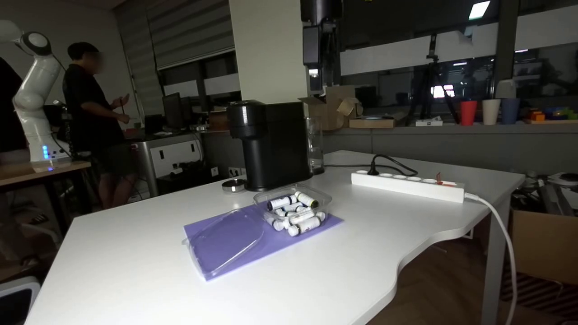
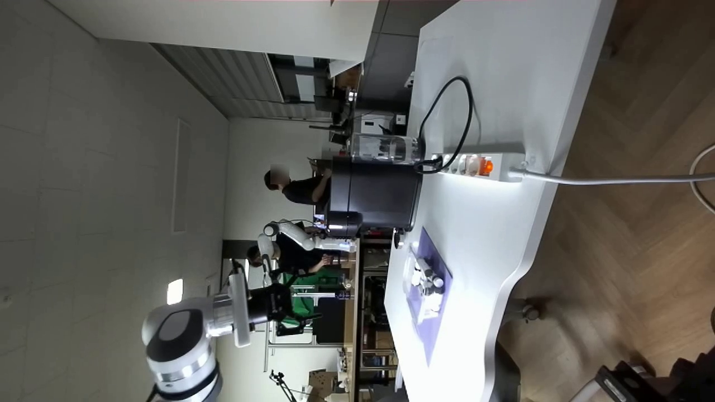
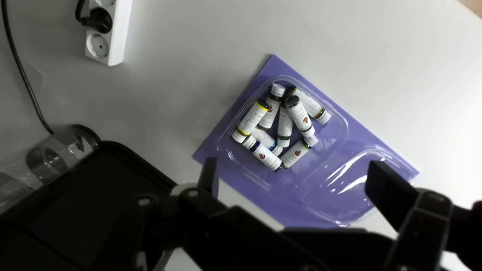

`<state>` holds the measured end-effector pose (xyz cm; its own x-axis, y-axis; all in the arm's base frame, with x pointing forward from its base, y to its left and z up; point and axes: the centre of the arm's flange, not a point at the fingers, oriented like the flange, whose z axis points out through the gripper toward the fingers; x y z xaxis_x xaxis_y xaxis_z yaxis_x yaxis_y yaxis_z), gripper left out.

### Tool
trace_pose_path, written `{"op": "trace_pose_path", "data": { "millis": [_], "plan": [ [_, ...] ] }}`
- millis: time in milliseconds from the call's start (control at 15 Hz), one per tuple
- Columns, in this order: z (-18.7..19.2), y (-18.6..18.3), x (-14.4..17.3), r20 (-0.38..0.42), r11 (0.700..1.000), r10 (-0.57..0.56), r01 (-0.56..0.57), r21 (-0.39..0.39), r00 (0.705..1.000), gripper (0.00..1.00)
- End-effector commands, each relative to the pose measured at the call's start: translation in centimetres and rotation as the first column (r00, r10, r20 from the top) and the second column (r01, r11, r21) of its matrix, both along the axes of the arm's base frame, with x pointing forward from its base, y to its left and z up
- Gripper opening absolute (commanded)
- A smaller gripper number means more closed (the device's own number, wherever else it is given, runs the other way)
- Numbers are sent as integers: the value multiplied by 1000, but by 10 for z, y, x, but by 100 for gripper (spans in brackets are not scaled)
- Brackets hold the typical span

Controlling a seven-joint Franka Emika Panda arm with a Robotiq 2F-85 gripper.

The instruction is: Remove one item from the transparent bowl and close its lid

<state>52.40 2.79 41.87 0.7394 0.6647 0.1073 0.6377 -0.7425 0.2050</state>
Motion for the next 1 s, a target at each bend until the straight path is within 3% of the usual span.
{"op": "trace_pose_path", "data": {
  "millis": [0,67,133,333,800,933],
  "plan": [
    [-22,9,71,-102,984,165,-172,-57,981,100],
    [-30,16,81,-150,976,195,-206,-65,969,100],
    [-31,8,40,-92,990,136,-139,-33,986,100],
    [-45,11,49,-110,988,148,-152,-32,983,100],
    [-36,9,46,-97,988,144,-148,-33,985,100],
    [-35,13,50,-59,959,261,-266,-97,964,100]
  ]
}}
